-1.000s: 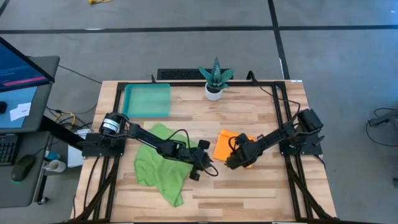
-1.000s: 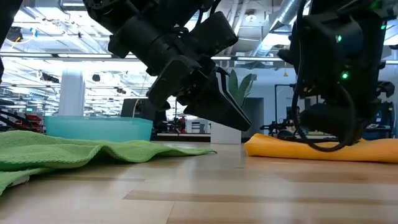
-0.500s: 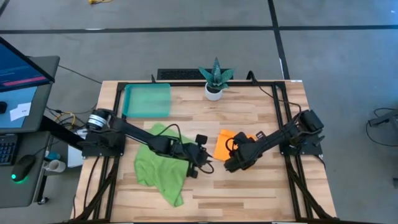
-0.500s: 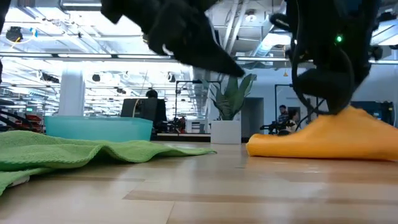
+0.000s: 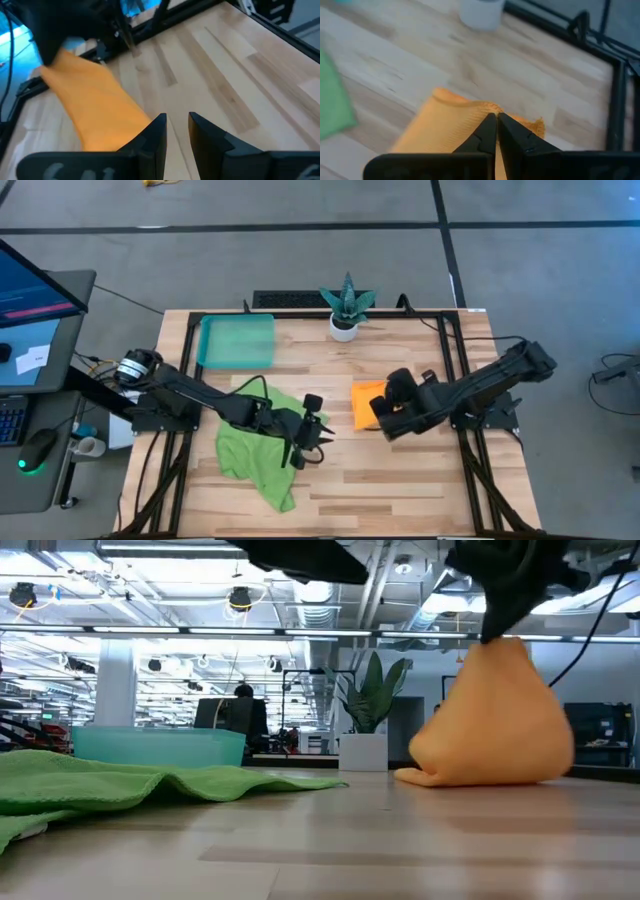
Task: Roll microfiber towels into tight, uniform cylinder then place into a basket
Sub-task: Fold the yellow microfiber cloth
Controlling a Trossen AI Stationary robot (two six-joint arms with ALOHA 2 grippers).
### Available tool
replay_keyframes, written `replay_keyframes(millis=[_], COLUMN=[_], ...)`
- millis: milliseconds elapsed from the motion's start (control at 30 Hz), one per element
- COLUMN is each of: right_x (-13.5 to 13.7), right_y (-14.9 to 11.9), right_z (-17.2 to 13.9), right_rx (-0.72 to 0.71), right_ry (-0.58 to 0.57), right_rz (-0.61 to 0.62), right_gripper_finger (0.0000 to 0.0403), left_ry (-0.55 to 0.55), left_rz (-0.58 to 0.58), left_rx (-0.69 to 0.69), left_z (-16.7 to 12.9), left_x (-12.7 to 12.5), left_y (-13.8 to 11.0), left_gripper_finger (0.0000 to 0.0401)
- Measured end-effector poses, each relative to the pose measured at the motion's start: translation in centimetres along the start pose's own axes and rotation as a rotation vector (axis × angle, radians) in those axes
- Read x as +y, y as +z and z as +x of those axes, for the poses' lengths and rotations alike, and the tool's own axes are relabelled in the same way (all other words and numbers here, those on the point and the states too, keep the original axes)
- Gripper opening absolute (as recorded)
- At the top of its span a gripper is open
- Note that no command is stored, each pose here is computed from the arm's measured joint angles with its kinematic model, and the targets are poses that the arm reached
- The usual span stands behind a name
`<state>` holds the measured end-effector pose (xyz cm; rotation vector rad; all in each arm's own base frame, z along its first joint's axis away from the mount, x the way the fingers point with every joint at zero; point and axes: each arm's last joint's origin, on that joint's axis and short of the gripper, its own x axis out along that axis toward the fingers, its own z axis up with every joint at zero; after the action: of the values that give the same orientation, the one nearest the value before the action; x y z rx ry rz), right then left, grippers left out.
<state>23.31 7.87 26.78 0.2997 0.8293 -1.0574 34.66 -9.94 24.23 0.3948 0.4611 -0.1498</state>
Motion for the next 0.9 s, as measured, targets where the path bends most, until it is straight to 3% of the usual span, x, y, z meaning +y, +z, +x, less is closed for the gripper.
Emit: replay_keyframes(millis=[167, 433, 667, 900], right_x=[0.7, 0.8, 0.8, 0.9], right_y=[-0.8, -1.7, -1.7, -1.4], right_z=[-1.3, -2.6, -2.6, -2.3], right_rx=[-0.14, -0.207, -0.237, -0.233], right_ry=[0.077, 0.134, 0.133, 0.122], right_rz=[0.016, 0.012, 0.015, 0.028], right_gripper_finger=[0.0038, 0.0038, 0.0038, 0.0038], left_ry=[0.014, -0.047, -0.027, -0.056], left_rz=[-0.005, -0.107, -0.184, -0.205], left_rx=[-0.067, -0.198, -0.179, -0.081], left_z=[0.4, 0.8, 1.0, 2.9], left_x=[-0.4, 1.9, 3.3, 2.2], left_y=[-2.1, -4.0, -5.0, -7.4], left_gripper_finger=[0.0072, 0.0072, 0.0072, 0.0072])
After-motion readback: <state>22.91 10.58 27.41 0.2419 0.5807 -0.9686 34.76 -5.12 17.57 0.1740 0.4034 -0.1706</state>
